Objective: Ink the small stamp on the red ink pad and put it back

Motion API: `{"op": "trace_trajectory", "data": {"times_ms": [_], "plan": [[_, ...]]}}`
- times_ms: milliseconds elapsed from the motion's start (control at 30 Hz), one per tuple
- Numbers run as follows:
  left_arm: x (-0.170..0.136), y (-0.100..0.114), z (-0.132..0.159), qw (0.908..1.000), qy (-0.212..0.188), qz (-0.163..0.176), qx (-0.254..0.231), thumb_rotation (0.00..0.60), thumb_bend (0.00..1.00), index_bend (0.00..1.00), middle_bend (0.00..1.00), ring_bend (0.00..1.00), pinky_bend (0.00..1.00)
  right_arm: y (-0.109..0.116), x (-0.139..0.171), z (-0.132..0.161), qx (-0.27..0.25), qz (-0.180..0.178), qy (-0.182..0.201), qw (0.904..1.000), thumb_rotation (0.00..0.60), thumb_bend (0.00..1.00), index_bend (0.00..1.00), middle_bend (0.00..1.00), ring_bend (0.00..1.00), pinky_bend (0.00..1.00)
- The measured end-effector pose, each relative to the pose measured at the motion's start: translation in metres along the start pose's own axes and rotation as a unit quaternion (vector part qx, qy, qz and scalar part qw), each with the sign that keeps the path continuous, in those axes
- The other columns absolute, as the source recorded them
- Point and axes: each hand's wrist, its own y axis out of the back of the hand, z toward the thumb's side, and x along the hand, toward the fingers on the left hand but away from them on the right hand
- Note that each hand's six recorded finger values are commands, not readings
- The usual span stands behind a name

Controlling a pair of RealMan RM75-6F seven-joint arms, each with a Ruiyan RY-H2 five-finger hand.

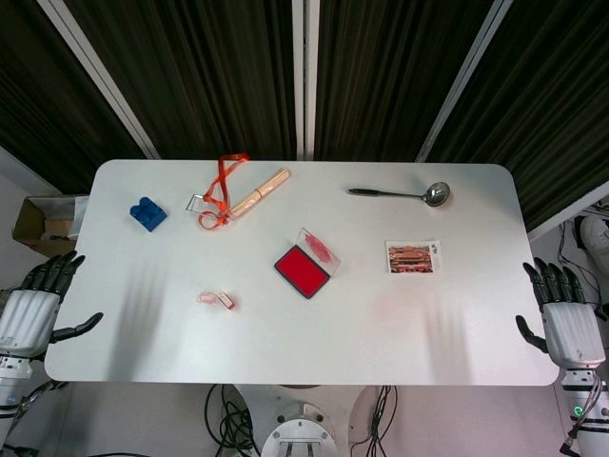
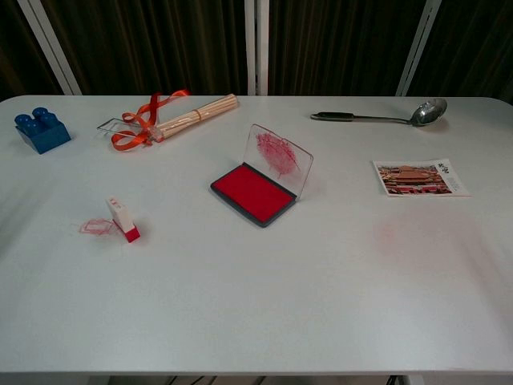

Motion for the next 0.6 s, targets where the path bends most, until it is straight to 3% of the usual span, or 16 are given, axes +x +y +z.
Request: {"op": "trace_trajectory", "data": {"times_ms": [333, 367, 400, 433, 467, 500, 533, 567, 600], "plan": [[0.000, 0.003, 0.005, 0.9999, -0.011, 0.007, -0.004, 0.002, 0.10, 0.07, 0.05, 0.08, 0.18, 0.002, 0.002, 0.000, -0.001, -0.003, 0.002, 1.0000, 0.600, 0.23, 0.00, 0.00, 0.00, 0.00], [0.001, 0.003, 0.007, 0.9998, -0.016, 0.010, -0.005, 0.028, 0.10, 0.07, 0.05, 0.08, 0.18, 0.003, 0.002, 0.000, -0.001, -0.004, 0.001, 1.0000, 0.600, 0.23, 0.00, 0.00, 0.00, 0.00], [0.001, 0.004, 0.009, 0.9997, -0.021, 0.012, -0.005, 0.123, 0.11, 0.07, 0.05, 0.09, 0.22, 0.004, 0.002, 0.000, -0.001, -0.005, 0.001, 1.0000, 0.600, 0.23, 0.00, 0.00, 0.00, 0.00], [0.003, 0.006, 0.012, 0.9994, -0.029, 0.016, -0.004, 0.262, 0.12, 0.07, 0.06, 0.13, 0.31, 0.004, 0.002, -0.001, -0.001, -0.006, 0.001, 1.0000, 0.600, 0.23, 0.00, 0.00, 0.00, 0.00], [0.004, 0.008, 0.015, 0.9991, -0.036, 0.021, -0.002, 0.406, 0.13, 0.09, 0.11, 0.25, 0.48, 0.005, 0.002, -0.001, -0.001, -0.006, 0.000, 1.0000, 0.600, 0.23, 0.00, 0.00, 0.00, 0.00], [0.005, 0.010, 0.018, 0.9986, -0.044, 0.028, 0.000, 0.542, 0.15, 0.13, 0.22, 0.47, 0.72, 0.005, 0.001, -0.001, -0.001, -0.007, 0.000, 1.0000, 0.600, 0.23, 0.00, 0.00, 0.00, 0.00], [0.008, 0.014, 0.023, 0.9976, -0.057, 0.040, 0.003, 0.596, 0.16, 0.16, 0.32, 0.66, 0.88, 0.005, 0.001, -0.001, -0.002, -0.006, 0.000, 1.0000, 0.600, 0.23, 0.00, 0.00, 0.00, 0.00], [0.010, 0.017, 0.028, 0.9964, -0.069, 0.049, 0.004, 0.600, 0.17, 0.19, 0.42, 0.82, 0.99, 0.005, 0.000, -0.001, -0.002, -0.005, 0.000, 1.0000, 0.600, 0.23, 0.00, 0.00, 0.00, 0.00], [0.011, 0.019, 0.033, 0.9951, -0.082, 0.055, 0.005, 0.600, 0.17, 0.21, 0.44, 0.88, 1.00, 0.004, 0.000, -0.001, -0.001, -0.004, 0.001, 1.0000, 0.600, 0.23, 0.00, 0.00, 0.00, 0.00]]}}
